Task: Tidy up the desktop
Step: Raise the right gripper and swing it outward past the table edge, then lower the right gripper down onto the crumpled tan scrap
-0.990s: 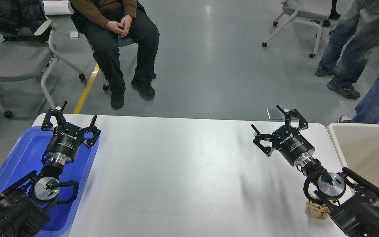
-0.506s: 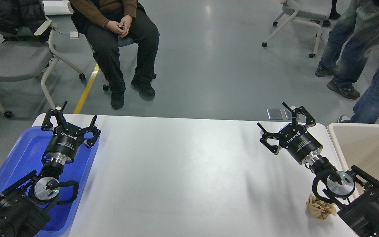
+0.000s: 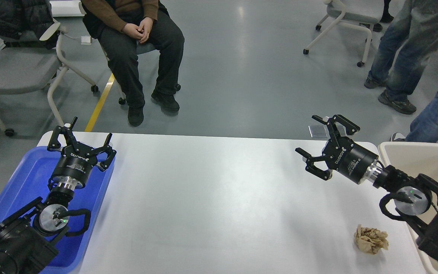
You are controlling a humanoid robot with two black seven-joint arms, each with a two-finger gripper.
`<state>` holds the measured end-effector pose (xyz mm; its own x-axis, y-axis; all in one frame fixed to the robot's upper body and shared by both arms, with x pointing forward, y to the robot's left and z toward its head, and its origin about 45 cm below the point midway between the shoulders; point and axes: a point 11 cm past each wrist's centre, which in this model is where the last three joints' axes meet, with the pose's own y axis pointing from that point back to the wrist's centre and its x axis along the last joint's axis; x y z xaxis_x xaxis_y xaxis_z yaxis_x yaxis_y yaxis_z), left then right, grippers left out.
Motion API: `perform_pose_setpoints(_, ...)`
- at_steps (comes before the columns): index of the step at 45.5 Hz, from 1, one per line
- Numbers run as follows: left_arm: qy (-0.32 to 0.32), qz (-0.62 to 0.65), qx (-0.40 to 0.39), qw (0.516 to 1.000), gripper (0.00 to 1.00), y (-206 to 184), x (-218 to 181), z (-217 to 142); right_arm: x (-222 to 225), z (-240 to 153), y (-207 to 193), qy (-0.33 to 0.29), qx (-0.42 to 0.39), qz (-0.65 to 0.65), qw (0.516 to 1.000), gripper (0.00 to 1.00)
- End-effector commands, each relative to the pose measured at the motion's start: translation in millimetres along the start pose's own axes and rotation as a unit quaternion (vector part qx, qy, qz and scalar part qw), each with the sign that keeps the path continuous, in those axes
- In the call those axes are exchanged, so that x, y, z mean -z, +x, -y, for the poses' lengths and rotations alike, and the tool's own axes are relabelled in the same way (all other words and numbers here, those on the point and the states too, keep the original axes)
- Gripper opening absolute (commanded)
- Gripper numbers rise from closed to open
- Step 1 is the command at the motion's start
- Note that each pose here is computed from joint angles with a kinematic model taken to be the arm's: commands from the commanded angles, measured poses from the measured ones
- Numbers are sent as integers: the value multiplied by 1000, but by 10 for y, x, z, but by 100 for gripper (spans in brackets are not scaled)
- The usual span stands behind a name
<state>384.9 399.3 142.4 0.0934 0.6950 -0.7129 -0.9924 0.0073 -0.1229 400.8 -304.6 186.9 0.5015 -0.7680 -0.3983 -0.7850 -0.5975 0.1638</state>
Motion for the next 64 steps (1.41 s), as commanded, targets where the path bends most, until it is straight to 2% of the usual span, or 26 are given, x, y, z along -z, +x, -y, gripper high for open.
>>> perform_pose_setpoints(1,0,0,-1,1000,100,2,0,0,333,-220,106,-80,2,-193,978,100)
perform_pose_setpoints(9,0,0,0,1000,100,0,0,0,668,-570,283,-169,-9,-366,915,100)
perform_pose_setpoints(15,0,0,0,1000,100,0,0,0,840,-789,371,-218,-15,-419,881,100)
perform_pose_setpoints(22,0,0,1,1000,100,-1,0,0,685,-1198,500,-321,-11,-476,819,100)
perform_pose_setpoints(30,0,0,1,1000,100,-1,0,0,463,-1553,688,-403,-13,-511,759,99)
perform_pose_setpoints(38,1,0,2,1000,100,-3,1,0,162,-1675,804,-425,-24,-578,697,98)
perform_pose_setpoints(46,1,0,2,1000,100,-3,1,0,-229,-1734,793,-428,2,-642,636,98)
perform_pose_setpoints(53,1,0,2,1000,100,-3,1,0,-470,-1669,731,-423,24,-654,627,98)
perform_pose_setpoints(64,1,0,2,1000,100,-3,1,0,-572,-1625,694,-421,34,-652,630,98)
